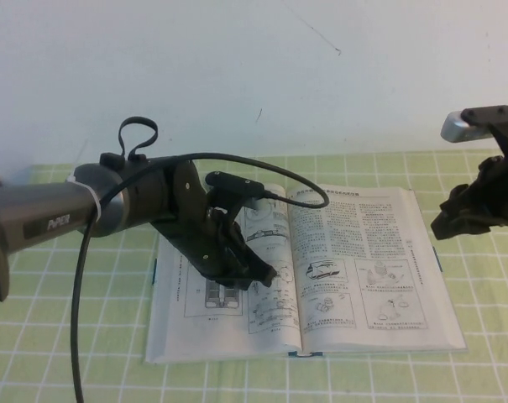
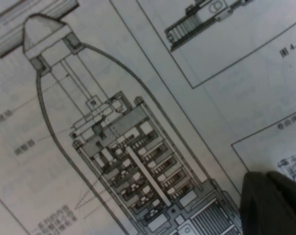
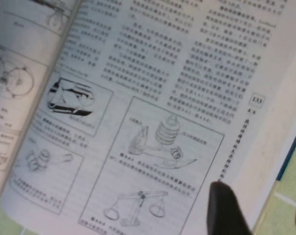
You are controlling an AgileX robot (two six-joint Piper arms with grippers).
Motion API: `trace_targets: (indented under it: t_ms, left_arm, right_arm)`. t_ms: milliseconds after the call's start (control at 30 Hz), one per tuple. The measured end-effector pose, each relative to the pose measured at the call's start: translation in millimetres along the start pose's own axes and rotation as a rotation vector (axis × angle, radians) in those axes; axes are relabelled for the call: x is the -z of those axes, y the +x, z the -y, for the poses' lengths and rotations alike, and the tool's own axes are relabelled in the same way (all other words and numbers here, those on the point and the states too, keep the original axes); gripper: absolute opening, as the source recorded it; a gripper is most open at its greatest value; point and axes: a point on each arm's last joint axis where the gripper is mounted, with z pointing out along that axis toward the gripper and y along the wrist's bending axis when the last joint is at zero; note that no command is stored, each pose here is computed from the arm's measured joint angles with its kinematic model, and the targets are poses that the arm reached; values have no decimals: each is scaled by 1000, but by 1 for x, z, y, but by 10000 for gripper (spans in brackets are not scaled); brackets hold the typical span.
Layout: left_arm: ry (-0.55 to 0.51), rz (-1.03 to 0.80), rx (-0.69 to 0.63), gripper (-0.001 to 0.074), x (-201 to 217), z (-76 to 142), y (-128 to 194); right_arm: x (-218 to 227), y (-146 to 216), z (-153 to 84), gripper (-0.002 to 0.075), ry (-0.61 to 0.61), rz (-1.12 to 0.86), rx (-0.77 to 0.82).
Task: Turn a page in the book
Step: Open the closed book
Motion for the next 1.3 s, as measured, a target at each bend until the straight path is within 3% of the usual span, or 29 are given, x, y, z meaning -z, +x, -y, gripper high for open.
trace_targets:
  t_ms: [133,267,667,967,1300]
  left_arm:
    - [-17,-9,19,-3,-1,-2,0]
    - [-19,-3,33,-3,1,-2,-1]
    - [67,298,79,-3,47,13,-34]
    - [158,181,88,-3,-5,10,-25]
    - [101,96,132,-3,-20,-1,-21]
  right_arm:
    - [-20,3,8,386,-2,-38,-28]
    - [-32,6,13,427,-6,-63,-40]
    - [-34,-2,11,436,-43,-4,-62]
    - [-48,-1,13,436,-84,2,-69]
    - [-49,-3,15,437,-68,20,-72]
